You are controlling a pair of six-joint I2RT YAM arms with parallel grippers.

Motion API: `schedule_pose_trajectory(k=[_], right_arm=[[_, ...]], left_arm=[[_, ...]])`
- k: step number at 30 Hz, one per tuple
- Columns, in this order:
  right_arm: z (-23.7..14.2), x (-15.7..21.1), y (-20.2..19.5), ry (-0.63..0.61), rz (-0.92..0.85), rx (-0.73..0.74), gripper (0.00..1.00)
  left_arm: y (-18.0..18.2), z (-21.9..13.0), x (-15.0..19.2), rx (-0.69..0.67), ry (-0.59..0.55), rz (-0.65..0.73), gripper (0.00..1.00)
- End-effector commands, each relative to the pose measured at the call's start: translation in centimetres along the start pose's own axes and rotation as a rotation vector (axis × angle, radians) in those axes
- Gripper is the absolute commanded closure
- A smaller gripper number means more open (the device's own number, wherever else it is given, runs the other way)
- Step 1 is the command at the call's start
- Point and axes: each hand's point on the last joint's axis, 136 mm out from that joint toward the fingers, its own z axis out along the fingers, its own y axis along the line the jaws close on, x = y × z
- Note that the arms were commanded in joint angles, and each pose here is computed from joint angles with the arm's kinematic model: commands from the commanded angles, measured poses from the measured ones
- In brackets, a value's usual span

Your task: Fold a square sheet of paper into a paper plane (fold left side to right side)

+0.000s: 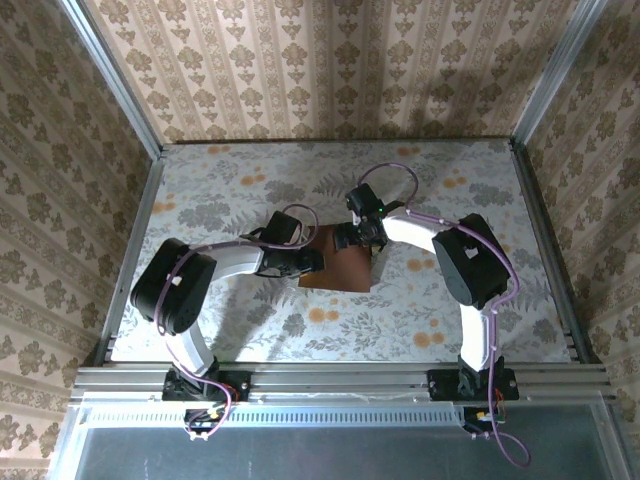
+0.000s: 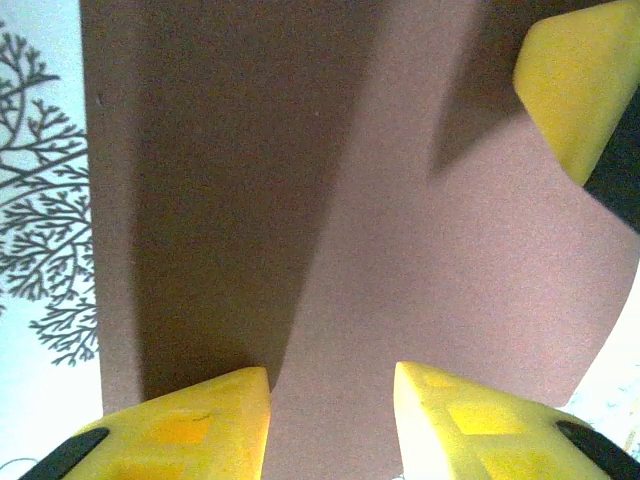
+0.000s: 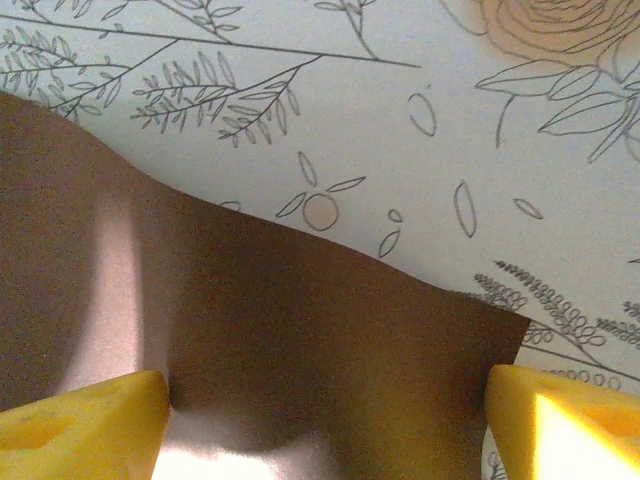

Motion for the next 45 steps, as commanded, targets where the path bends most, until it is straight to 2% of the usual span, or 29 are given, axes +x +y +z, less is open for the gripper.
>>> schedule_pose_trajectory(k=[1,5,11,14,22,26,31,33,41,45], right_arm=[[-0.7,2.9,1.4,0.095,-0.015,-0.037,0.19],[-1.7,3.0,2.8,0.099,-0.029,-0.096,0.32],[-3.6,2.7,3.9,0.089,-0.038,-0.177,0.60],[-5.2,2.4,4.5,0.066,-0.043,-0.247,0.65],[-11.8,1.5,4.8,-0.031,-0.066,-0.431,0.67],[-16.0,1.3,4.5,-0.089,-0.072,-0.538,0.69],[-21.8,1.6,5.8,-0.172,-0.141,-0.689,0.71],[-23.8,1.9,6.8,-0.192,-0.172,-0.752,0.71],[-30.7,2.8,11.3,-0.264,-0.307,-1.001,0.72],[-32.8,3.2,13.2,-0.285,-0.384,-1.076,0.72]], left_arm=[[1.3,0.9,1.5,-0.028,0.051,-0.039,0.61],[0.6,0.6,1.1,-0.003,0.035,-0.032,0.61],[-0.7,-0.8,0.0,0.043,-0.015,0.007,0.56],[-1.3,-2.5,-1.1,0.058,-0.074,0.048,0.51],[-2.2,-9.2,-4.2,0.147,-0.290,0.178,0.34],[-3.9,-13.6,-5.7,0.293,-0.441,0.302,0.20],[-7.5,-18.2,-5.1,0.507,-0.575,0.485,0.03],[-8.6,-19.3,-4.5,0.552,-0.591,0.549,0.00],[-12.7,-21.8,-2.2,0.758,-0.572,0.699,0.00],[-15.0,-22.7,-0.9,0.846,-0.542,0.777,0.00]])
